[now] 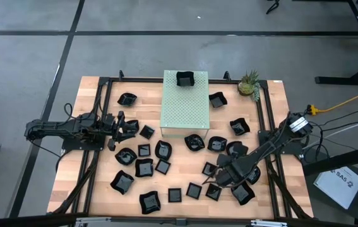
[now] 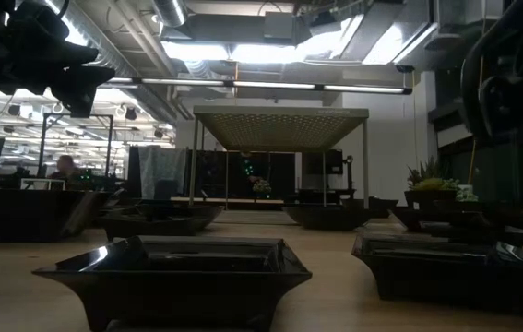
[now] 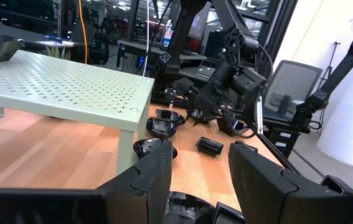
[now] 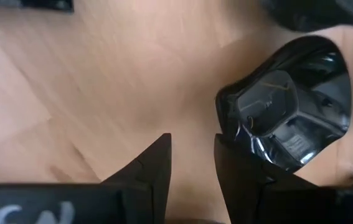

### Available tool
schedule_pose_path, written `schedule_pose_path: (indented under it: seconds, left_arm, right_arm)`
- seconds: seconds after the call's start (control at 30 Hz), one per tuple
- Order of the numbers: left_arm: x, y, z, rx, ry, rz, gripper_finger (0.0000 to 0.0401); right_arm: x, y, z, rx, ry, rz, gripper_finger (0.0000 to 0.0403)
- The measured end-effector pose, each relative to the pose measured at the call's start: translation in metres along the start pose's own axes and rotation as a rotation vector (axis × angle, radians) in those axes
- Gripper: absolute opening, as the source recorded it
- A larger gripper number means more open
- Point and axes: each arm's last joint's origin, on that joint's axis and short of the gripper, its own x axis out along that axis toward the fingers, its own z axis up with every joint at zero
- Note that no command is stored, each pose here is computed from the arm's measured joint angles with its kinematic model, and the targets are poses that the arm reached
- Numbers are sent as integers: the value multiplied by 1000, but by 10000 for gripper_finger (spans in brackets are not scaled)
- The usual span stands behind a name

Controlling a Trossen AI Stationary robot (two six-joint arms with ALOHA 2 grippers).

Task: Pick & Place Mini shaped plates
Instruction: Put the black leaf shaped plate on the shelf

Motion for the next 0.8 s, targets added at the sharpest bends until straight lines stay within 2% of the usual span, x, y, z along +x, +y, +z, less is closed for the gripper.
schedule_pose_path:
  seconds: [0.43,0.6,0.8]
  left_arm:
    - [0,0,0,0,0,0,152]
    - [0,0,0,0,0,0,152]
    - [0,0,0,0,0,0,152]
  right_arm:
    - [-5,0,1,-25,-42,-11,122]
    - [-13,0,1,-36,-101,-65,122]
    - [-9,-2,0,-42,-101,-80,122]
